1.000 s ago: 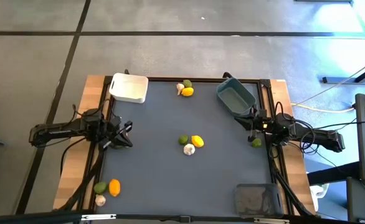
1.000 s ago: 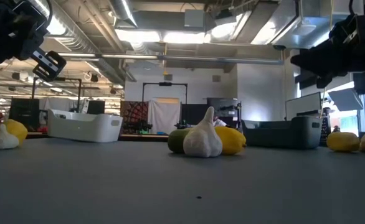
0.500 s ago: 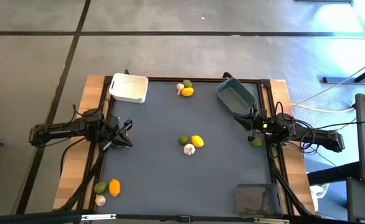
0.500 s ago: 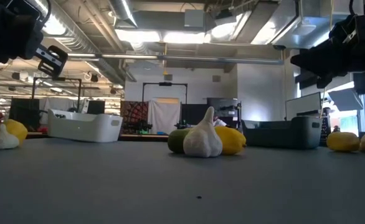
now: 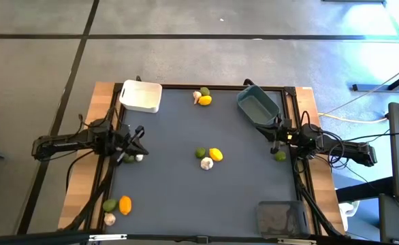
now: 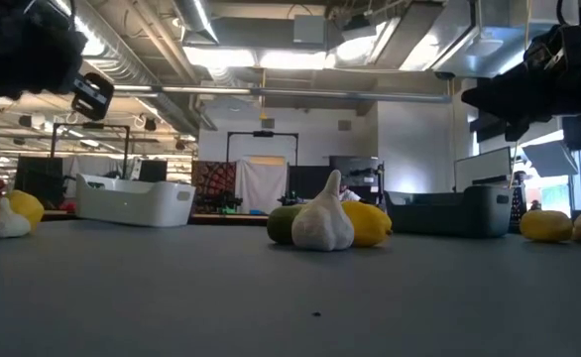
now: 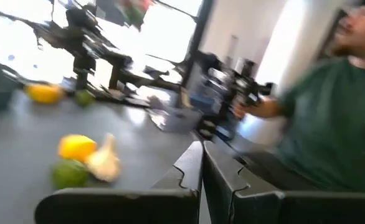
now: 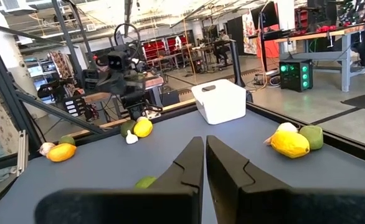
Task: Sort produce into baskets
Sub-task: Put the lemon into the blue bin
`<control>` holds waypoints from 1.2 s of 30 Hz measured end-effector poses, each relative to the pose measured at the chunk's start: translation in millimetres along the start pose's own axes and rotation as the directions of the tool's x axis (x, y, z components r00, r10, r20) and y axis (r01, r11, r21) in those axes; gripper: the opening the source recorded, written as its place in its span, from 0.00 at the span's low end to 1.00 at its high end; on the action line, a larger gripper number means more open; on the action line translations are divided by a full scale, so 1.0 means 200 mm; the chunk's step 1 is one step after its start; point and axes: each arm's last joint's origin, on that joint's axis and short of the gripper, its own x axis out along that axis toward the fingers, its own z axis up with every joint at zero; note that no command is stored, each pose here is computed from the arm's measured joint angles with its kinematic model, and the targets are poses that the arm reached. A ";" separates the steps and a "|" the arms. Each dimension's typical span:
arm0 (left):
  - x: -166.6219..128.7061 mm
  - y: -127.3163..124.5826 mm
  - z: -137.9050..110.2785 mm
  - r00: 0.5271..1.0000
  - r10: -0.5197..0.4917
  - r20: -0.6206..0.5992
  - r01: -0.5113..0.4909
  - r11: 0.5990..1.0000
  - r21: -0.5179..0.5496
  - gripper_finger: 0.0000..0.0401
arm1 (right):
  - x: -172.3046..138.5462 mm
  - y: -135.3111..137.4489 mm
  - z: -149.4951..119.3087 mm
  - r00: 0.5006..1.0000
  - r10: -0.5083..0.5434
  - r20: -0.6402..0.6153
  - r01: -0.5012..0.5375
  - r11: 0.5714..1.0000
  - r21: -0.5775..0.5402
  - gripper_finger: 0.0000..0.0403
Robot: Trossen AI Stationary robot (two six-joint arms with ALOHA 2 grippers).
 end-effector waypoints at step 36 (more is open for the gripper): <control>0.13 0.06 0.15 0.897 0.418 0.145 -0.410 0.908 -0.086 0.00 | 0.38 0.12 0.22 0.972 0.128 -0.197 -0.135 0.991 -0.022 0.05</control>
